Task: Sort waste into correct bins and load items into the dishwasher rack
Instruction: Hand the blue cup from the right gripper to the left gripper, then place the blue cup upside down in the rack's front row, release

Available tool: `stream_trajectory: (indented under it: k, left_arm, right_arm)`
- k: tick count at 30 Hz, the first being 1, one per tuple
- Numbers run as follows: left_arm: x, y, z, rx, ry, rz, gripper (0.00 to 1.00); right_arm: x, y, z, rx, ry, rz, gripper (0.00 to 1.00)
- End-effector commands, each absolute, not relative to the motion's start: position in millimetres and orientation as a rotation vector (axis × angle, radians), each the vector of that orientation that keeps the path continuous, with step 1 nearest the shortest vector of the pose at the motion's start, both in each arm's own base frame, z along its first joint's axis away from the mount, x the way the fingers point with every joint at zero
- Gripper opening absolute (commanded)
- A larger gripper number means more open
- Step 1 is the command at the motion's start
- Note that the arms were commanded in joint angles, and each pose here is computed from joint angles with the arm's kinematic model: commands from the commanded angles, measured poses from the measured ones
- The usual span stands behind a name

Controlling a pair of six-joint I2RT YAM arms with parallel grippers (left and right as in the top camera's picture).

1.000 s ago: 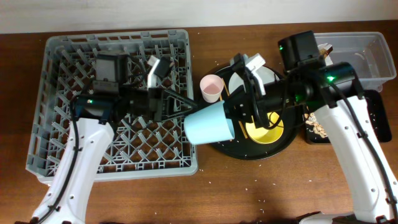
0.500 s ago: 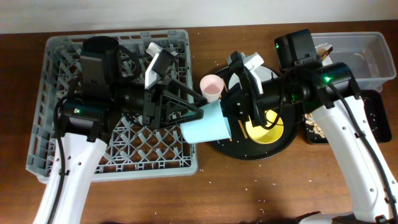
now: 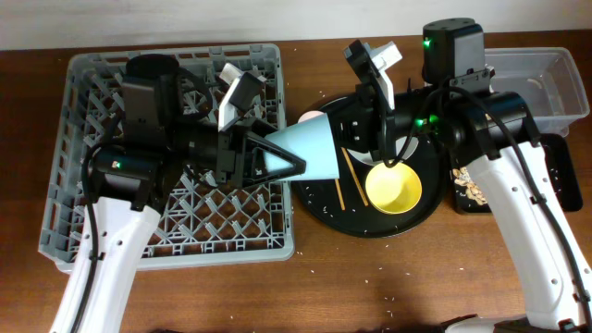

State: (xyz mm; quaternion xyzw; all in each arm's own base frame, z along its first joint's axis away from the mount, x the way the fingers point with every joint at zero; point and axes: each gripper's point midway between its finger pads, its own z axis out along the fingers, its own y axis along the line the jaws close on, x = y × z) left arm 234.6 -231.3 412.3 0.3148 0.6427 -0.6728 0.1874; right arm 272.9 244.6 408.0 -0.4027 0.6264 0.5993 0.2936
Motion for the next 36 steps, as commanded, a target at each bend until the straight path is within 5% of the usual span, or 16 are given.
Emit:
stream_trajectory:
  k: [1, 3, 4, 5, 7, 13, 19, 28, 36]
  left_arm:
    - [235, -233, 416, 0.899, 1.792, -1.858, 0.59]
    - [237, -233, 417, 0.909, 1.777, -1.838, 0.58]
    - [239, -233, 418, 0.911, 1.771, -1.824, 0.53]
    - [242, -234, 417, 0.901, 1.776, -1.804, 0.49]
    - [256, -230, 413, 0.835, 1.808, -1.728, 0.47]
    - [321, -147, 347, 0.189, 2.208, -1.012, 0.41]
    - [291, -49, 260, -0.29, 2.61, -0.292, 0.39]
    - [247, -38, 136, -0.469, 3.058, -0.117, 0.37]
    - [255, -2, 139, -0.641, 3.0, -0.034, 0.36]
  right_arm:
    - [274, 240, 408, -1.033, 1.707, 1.621, 0.04]
    - [273, 240, 407, -1.025, 1.72, 1.629, 0.08]
    - [274, 240, 407, -1.025, 1.72, 1.629, 0.54]
    - [274, 240, 407, -1.024, 1.721, 1.625, 0.77]
    - [283, 235, 400, -0.981, 1.781, 1.552, 0.98]
    - [307, 190, 351, -0.67, 2.211, 1.005, 0.98]
    - [302, 175, 322, -0.6, 2.382, 0.921, 0.98]
    - [304, 170, 318, -0.585, 2.405, 0.872, 0.98]
    - [307, 167, 315, -0.575, 2.415, 0.84, 0.98]
